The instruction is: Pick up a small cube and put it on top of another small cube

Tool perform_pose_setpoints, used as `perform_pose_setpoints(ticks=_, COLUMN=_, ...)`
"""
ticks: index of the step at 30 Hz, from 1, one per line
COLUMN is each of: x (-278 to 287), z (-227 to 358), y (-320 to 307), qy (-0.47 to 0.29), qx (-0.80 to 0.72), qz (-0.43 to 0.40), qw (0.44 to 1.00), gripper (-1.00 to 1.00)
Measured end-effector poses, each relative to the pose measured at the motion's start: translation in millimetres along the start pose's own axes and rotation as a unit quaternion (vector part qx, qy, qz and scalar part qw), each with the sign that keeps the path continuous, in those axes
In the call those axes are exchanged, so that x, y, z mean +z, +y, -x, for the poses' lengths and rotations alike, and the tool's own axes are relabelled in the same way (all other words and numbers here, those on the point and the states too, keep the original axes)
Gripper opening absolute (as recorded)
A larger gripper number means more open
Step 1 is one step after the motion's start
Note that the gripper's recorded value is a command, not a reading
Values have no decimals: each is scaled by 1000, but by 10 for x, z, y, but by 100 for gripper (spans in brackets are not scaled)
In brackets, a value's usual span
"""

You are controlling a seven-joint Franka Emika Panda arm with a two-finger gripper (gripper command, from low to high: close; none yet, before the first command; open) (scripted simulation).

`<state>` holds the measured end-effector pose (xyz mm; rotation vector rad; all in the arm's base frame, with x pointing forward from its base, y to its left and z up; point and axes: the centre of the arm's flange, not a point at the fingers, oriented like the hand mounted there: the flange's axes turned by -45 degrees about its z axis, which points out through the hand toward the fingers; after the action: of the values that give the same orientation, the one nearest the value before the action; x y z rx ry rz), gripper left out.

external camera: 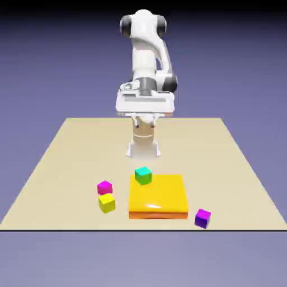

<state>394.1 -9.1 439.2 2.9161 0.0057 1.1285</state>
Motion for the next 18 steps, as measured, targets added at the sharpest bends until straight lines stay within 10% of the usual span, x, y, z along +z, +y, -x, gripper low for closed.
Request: perform_pose_setpoints(ticks=18, x=1484, z=2216, y=1602, qy=-354, qx=314, qz=110, qw=874, gripper=0)
